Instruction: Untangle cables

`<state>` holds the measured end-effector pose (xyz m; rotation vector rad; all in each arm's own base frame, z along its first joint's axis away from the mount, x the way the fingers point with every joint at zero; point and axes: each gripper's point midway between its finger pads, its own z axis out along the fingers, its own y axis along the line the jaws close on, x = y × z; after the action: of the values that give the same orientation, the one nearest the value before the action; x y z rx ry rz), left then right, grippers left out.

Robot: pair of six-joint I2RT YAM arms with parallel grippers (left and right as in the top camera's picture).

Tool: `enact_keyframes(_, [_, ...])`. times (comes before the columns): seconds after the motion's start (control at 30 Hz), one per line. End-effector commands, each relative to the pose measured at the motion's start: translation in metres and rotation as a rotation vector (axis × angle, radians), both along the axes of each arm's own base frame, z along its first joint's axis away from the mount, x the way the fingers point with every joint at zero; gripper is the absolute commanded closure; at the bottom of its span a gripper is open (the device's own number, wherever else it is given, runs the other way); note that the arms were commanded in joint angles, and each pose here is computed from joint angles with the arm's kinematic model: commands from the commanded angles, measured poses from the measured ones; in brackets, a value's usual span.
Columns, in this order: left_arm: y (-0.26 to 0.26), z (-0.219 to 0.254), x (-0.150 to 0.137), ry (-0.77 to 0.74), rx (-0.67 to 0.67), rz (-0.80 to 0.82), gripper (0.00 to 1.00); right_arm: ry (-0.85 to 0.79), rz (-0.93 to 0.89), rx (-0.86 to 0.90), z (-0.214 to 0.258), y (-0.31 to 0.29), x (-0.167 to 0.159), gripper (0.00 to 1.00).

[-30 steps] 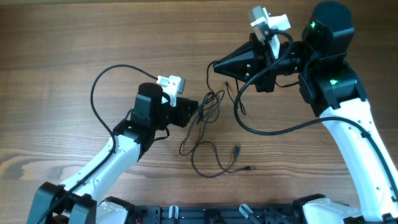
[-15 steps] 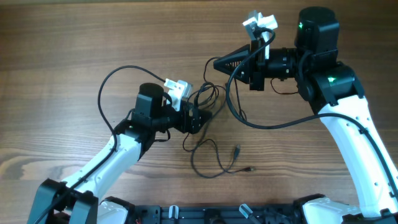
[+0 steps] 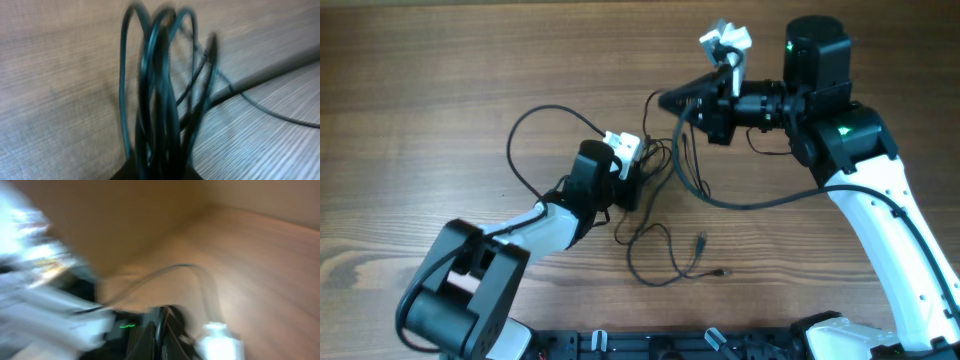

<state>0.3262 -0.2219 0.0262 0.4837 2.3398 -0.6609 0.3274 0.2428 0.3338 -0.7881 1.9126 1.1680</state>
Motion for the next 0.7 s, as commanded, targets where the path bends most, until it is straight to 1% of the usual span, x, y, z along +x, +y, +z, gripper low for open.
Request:
enact_keyframes(0.0, [0.022,-0.027,-0.002,0.068,0.101,0.098,0.96,0.017,-0.807,-0.401,-0.051,-0.112,0.087,0.96])
enact_keyframes(0.03, [0.025,-0.028,-0.002,0.085,0.095,0.122,0.96,0.042,-0.948,-0.471,-0.059,-0.14,0.09,0.96])
enact_keyframes(0.1, [0.031,-0.027,0.001,0.113,0.066,0.179,0.96,0.107,-1.094,-0.594,-0.078,-0.18,0.083,0.96])
enact_keyframes(0.2, [0.044,-0.009,0.015,0.122,-0.017,0.296,0.96,0.252,-1.135,-0.716,-0.115,-0.215,0.071,0.96])
enact_keyframes(0.3, [0.068,0.027,0.032,0.088,-0.116,0.421,0.96,0.417,-1.172,-0.814,-0.157,-0.25,0.063,0.96])
enact_keyframes(0.4, [0.098,0.051,0.03,0.077,-0.126,0.498,0.96,0.578,-1.283,-0.821,-0.194,-0.292,0.064,0.96])
enact_keyframes(0.43, [0.107,0.053,0.027,0.089,-0.12,0.519,0.96,0.627,-1.296,-0.817,-0.207,-0.305,0.064,0.96])
enact_keyframes(0.5, [0.118,0.051,0.021,0.119,-0.106,0.549,0.94,0.695,-1.274,-0.768,-0.222,-0.311,0.065,0.96])
enact_keyframes(0.53, [0.118,0.05,0.018,0.134,-0.103,0.547,0.94,0.755,-1.211,-0.683,-0.231,-0.301,0.067,0.89])
enact_keyframes(0.57, [0.113,0.05,0.016,0.146,-0.116,0.525,0.94,0.766,-1.136,-0.633,-0.233,-0.288,0.07,0.65])
enact_keyframes(0.6, [0.106,0.051,0.013,0.161,-0.142,0.49,0.94,0.741,-1.008,-0.577,-0.23,-0.269,0.075,0.11])
enact_keyframes(0.63, [0.103,0.052,0.012,0.167,-0.152,0.476,0.93,0.717,-0.888,-0.497,-0.223,-0.245,0.08,0.0])
enact_keyframes(0.67, [0.103,0.051,0.012,0.169,-0.153,0.475,0.93,0.699,-0.751,-0.403,-0.214,-0.217,0.082,0.0])
